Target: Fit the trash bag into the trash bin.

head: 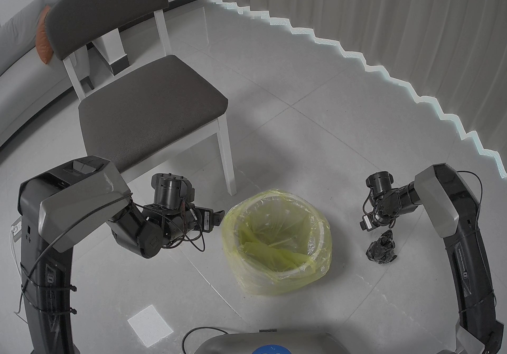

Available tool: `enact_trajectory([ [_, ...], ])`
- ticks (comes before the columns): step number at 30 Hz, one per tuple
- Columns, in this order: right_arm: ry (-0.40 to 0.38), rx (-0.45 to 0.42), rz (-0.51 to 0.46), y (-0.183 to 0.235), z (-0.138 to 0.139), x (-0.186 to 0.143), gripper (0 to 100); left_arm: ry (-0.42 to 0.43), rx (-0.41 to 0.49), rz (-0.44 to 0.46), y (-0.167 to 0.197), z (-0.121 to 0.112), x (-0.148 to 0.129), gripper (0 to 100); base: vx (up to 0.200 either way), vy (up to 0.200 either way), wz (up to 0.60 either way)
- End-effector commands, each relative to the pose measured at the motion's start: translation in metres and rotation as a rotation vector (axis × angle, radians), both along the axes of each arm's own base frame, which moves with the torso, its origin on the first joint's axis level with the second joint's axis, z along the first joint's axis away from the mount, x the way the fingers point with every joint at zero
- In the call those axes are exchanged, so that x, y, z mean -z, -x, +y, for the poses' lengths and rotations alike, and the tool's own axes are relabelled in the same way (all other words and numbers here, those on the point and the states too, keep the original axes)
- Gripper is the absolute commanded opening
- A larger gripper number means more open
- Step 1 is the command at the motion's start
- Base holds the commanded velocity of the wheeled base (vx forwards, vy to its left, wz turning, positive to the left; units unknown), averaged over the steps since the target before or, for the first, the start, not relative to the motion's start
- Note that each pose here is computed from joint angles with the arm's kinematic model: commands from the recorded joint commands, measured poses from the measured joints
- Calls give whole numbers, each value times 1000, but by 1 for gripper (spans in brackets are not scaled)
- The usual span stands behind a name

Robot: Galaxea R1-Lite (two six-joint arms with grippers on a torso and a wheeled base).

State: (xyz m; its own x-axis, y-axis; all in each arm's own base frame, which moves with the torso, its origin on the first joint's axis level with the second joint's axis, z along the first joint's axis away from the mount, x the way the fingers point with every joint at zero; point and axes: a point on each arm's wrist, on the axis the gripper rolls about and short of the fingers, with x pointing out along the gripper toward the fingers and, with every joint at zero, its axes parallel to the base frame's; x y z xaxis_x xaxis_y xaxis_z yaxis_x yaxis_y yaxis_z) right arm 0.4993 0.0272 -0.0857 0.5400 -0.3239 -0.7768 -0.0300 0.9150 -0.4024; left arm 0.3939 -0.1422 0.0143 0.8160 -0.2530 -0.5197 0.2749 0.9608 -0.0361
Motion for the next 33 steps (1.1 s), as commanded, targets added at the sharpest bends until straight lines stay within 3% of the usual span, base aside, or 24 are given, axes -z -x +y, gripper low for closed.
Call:
enact_trajectory([
  [1, 8, 30, 23, -5, 0, 13, 100, 0, -2, -3, 0, 0, -1, 100, 0, 0, 0],
  [13, 15, 66, 71, -6, -1, 14, 100, -3, -5, -9, -1, -1, -2, 100, 0, 0, 0],
  [20, 39, 109, 201, 7, -6, 38, 100, -5, -5, -4, 0, -1, -1, 100, 0, 0, 0],
  [33, 39, 117, 209, 8, -8, 41, 100, -5, -6, -6, 0, -1, -2, 100, 0, 0, 0],
])
